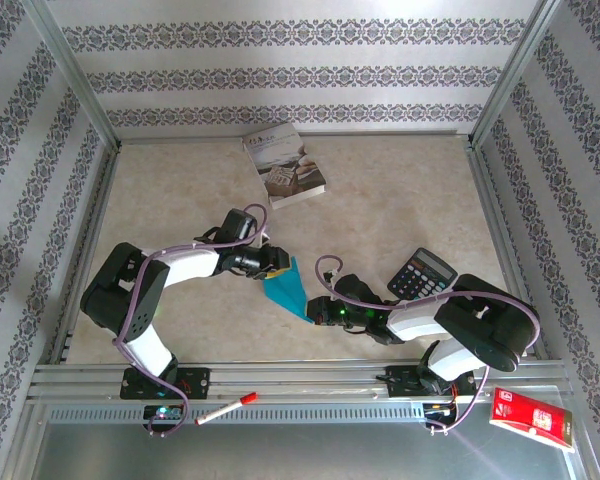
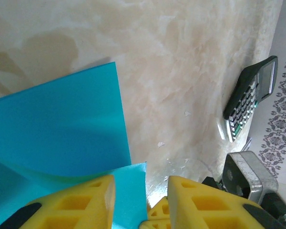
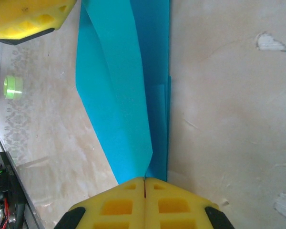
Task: Fold a paper plane with a square sheet of paper (pick it up from the middle)
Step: Perform the fourth fold on the wing at the bottom-center of the table.
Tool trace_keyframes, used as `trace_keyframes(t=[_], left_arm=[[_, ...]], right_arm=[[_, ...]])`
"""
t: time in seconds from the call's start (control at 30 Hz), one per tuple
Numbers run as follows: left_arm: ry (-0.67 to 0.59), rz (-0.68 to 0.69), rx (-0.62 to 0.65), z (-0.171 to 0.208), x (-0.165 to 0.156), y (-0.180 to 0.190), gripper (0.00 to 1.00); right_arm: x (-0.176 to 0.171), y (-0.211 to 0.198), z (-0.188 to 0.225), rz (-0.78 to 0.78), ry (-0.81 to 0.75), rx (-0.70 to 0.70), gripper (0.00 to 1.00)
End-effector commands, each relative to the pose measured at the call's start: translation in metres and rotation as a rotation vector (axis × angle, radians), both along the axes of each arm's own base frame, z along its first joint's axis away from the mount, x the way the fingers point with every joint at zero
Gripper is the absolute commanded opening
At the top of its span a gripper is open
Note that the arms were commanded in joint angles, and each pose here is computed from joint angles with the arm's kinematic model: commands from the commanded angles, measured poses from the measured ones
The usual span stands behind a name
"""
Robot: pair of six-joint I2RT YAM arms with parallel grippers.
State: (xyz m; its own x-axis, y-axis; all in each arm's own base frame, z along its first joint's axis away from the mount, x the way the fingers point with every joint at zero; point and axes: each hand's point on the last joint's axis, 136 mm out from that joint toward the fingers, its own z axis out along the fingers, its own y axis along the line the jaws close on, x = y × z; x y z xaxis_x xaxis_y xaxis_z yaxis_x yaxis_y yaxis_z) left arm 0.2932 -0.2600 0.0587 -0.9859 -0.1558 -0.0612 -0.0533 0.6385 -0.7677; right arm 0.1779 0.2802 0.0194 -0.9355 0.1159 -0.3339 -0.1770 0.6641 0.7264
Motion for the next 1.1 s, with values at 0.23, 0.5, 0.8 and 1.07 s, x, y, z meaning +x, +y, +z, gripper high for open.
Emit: trace_keyframes(t=[0.23,0.5,0.8,1.07], left_arm=[[0.035,-0.003,0.081,-0.031,0.006,0.015,0.34],[0.054,-0.007,0.069,-0.040,0.005,0.013,0.33],[0.054,-0.013,0.070,-0.043,0.002,0.014,0.33],[0.057,-0.014,0.077,-0.044,0.000,0.015,0.33]], right_arm=[[-0.001,-0.008,-0.008,0.001,-0.001,-0.046,0.03],[0.000,-0.007,-0.005,0.006,-0.007,-0.042,0.04],[0.010,0.000,0.019,-0.011,-0.031,0.025,0.15],[0.008,0.012,0.020,0.029,-0.007,0.039,0.14]])
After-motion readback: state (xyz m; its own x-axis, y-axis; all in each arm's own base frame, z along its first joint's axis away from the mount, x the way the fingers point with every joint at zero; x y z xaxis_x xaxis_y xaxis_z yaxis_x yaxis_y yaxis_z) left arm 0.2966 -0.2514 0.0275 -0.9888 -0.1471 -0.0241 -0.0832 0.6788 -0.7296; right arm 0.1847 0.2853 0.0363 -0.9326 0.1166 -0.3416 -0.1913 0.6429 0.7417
